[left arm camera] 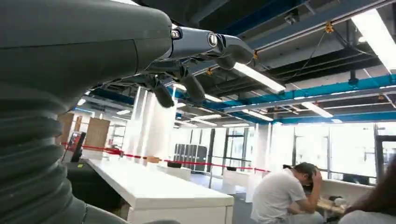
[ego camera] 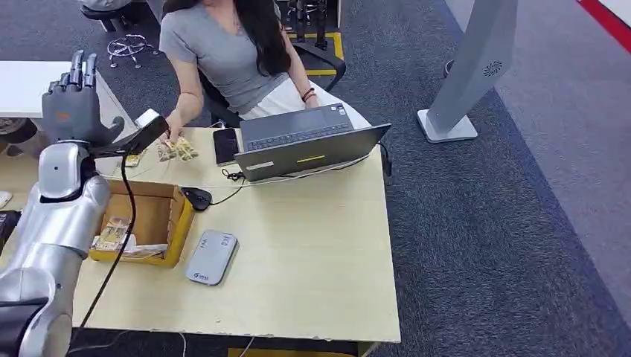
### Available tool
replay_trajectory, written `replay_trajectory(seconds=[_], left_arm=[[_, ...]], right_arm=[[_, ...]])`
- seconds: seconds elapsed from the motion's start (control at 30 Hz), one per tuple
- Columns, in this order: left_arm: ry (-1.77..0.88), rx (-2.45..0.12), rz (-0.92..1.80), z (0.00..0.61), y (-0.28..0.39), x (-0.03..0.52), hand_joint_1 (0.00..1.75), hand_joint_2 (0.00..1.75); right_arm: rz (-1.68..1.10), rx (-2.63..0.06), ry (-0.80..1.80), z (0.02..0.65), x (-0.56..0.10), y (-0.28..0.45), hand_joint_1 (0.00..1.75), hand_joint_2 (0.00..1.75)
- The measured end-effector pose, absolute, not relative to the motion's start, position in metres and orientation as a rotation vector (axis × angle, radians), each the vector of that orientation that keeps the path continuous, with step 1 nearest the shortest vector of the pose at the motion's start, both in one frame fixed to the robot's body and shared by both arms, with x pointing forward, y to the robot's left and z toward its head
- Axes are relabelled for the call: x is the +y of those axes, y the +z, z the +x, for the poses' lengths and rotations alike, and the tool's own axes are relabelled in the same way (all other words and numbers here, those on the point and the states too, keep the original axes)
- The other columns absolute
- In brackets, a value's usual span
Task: Pass the card to the sensor for recognition and then transmit it.
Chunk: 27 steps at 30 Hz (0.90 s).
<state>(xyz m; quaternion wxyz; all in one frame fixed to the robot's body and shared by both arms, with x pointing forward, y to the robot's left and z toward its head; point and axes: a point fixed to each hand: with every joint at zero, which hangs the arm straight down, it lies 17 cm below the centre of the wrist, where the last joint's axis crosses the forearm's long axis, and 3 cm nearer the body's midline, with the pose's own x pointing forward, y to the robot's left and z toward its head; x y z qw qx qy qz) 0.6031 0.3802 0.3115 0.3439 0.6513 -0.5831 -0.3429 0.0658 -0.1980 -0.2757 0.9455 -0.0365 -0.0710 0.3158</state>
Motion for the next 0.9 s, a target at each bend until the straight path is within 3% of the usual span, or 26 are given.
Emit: replay_trajectory(seconds=[0.13, 0.5, 0.67, 0.9], left_arm=[[-0.871, -1.624, 1.642, 0.573, 0.296, 0.348, 0.00, 1.75], [-0.840, -1.967, 1.454, 0.404, 0.246, 0.267, 0.00, 1.75], [-0.883, -1.949, 1.383, 0.348, 0.218, 0.261, 0.00, 1.75], [-0.928, -1.919, 1.335, 0.318, 0.203, 0.262, 0.00, 1.75]], right_arm=[[-0.073, -0.144, 0.618, 0.066, -0.198, -0.276, 0.00, 0.00], [-0.079, -0.129, 0.481, 0.053, -0.200, -0.277, 0.00, 0.00], [-0.081, -0.121, 0.428, 0.048, -0.201, -0.278, 0.00, 0.00], [-0.080, -0.115, 0.401, 0.045, -0.200, -0.278, 0.00, 0.00]])
